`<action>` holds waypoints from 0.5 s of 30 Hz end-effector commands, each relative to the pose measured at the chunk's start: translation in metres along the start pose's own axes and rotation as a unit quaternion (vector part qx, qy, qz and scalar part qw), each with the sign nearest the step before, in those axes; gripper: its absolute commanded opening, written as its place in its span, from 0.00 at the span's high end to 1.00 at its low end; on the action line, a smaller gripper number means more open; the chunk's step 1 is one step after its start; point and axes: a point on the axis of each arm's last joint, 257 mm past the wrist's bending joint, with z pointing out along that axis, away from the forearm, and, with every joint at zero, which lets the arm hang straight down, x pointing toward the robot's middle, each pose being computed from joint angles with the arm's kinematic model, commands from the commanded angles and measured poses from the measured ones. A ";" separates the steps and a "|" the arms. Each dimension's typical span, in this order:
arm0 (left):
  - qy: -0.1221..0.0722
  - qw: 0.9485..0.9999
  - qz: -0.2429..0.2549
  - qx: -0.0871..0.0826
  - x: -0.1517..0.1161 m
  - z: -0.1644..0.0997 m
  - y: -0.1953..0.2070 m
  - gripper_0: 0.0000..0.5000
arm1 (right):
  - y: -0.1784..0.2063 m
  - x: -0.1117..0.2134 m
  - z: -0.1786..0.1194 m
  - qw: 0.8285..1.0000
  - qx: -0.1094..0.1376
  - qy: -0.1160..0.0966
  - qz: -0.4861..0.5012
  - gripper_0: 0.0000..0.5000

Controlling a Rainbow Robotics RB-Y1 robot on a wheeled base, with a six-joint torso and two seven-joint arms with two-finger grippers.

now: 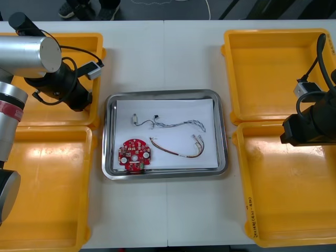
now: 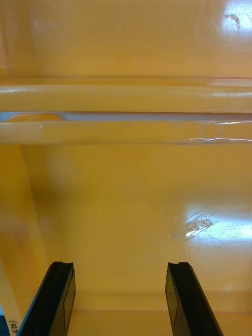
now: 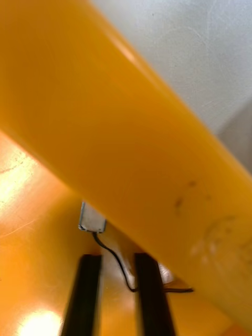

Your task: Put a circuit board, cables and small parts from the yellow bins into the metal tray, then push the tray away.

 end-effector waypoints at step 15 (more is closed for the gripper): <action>-0.023 0.999 -0.044 0.004 0.001 -0.020 0.010 1.00 | -0.003 -0.004 -0.008 1.000 0.001 -0.016 0.024 0.00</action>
